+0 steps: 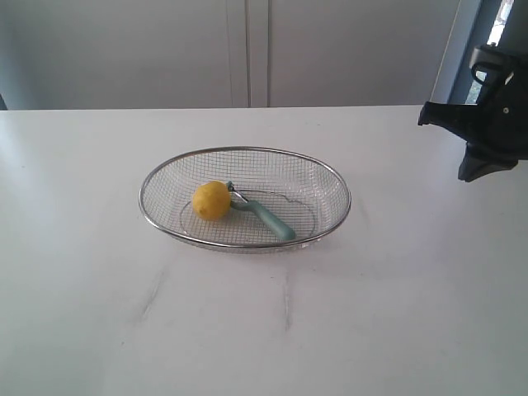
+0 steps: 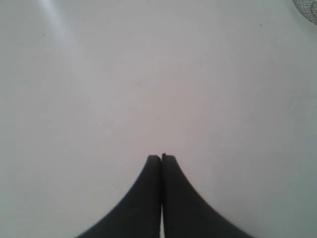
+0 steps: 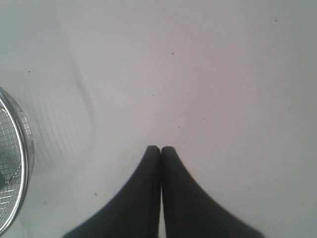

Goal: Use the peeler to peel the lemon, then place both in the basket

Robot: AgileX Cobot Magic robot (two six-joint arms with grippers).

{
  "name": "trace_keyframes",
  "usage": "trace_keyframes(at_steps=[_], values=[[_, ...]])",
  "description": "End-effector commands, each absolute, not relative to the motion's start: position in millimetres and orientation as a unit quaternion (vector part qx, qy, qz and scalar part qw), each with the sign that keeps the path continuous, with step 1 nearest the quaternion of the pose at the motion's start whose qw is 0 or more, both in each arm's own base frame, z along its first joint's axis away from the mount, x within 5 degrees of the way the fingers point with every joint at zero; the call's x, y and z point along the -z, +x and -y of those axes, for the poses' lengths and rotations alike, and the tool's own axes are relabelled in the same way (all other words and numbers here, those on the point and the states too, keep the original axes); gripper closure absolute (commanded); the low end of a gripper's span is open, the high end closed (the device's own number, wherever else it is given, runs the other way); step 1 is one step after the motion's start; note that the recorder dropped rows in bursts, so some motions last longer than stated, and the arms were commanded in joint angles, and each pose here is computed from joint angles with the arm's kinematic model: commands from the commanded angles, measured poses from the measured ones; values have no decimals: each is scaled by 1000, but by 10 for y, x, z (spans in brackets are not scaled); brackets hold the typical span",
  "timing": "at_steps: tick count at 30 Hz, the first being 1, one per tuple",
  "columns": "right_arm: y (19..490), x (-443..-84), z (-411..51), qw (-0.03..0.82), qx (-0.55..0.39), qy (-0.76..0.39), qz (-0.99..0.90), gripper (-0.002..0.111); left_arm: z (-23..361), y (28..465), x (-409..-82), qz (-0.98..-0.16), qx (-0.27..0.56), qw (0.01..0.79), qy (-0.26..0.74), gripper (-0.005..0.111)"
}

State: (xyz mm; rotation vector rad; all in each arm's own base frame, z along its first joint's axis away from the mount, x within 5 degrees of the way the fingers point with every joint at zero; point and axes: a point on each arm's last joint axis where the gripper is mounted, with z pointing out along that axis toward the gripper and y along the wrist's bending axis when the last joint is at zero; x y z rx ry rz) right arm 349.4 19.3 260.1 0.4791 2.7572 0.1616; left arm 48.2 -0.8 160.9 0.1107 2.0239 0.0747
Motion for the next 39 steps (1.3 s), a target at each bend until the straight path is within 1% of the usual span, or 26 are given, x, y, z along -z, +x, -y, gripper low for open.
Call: trace_keyframes(at_steps=[1,18,21,28,37,39], values=[[3489,-2630,-170,175,-56,172,-968,108,8,480,-1580,-849,-31,525,45,107],[3472,-2658,-173,178,-59,173,-967,108,8,480,-1580,-849,-31,525,45,107],[3386,-2852,-169,205,-65,172,-961,108,8,480,-1580,-849,-31,525,45,107],[3023,-3459,-155,294,-84,165,-938,108,8,480,-1580,-849,-31,525,45,107],[2546,-3992,-136,381,-103,158,-905,108,8,480,-1580,-849,-31,525,45,107],[2371,-4143,-129,409,-109,155,-893,108,8,480,-1580,-849,-31,525,45,107]])
